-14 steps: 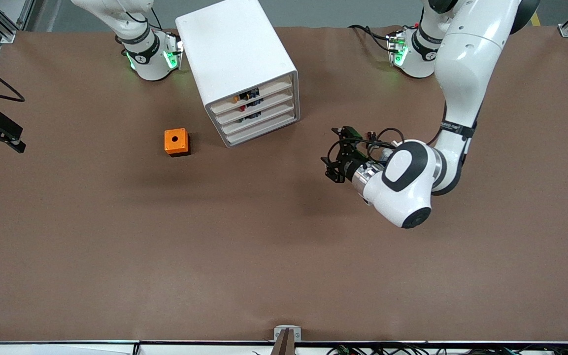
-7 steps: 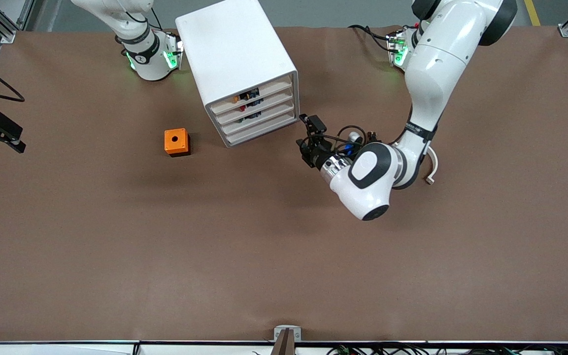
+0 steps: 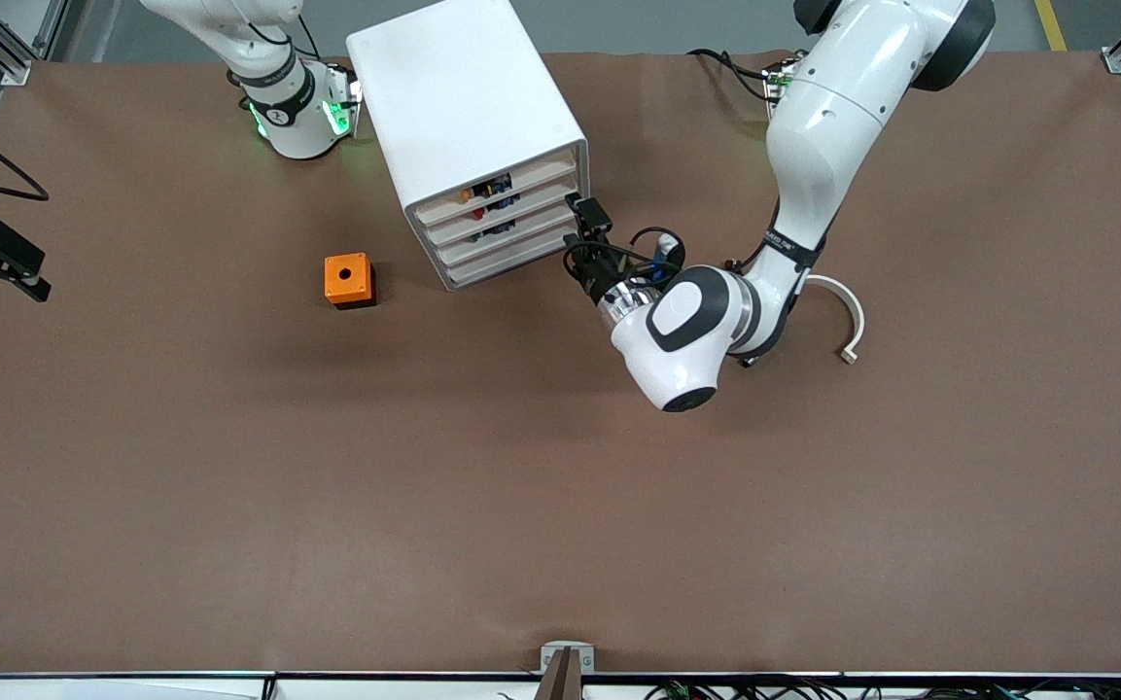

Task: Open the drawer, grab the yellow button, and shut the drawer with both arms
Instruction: 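Grasp the drawer front with the left gripper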

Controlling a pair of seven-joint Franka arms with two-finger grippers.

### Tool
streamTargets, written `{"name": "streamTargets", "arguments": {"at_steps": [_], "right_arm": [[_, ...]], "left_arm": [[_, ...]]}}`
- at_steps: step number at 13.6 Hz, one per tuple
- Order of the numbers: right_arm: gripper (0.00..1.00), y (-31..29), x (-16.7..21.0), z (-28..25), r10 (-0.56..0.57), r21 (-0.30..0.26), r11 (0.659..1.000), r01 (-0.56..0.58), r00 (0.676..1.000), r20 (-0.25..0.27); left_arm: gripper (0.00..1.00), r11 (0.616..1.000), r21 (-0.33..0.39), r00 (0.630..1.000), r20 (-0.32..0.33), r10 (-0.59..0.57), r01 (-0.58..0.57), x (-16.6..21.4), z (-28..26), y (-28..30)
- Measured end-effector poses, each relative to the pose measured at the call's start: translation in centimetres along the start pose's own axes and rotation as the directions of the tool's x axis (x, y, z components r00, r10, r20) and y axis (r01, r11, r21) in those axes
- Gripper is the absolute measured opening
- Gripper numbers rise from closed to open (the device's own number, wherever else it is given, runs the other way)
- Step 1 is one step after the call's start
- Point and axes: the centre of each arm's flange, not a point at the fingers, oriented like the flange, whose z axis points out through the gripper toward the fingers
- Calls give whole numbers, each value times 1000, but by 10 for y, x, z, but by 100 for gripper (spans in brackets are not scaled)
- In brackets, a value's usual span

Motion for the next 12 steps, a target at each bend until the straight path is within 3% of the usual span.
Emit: {"name": "streamTargets", "arguments": {"at_steps": [9, 12], "right_arm": [[100, 0, 0, 0, 0, 0, 1000, 0, 1000, 0], [100, 0, 0, 0, 0, 0, 1000, 0, 1000, 0]], "left_arm": [[67, 998, 62, 995, -97, -2, 8, -16, 58, -1], [58, 997, 72, 993, -119, -5, 14, -18, 69, -1]]}}
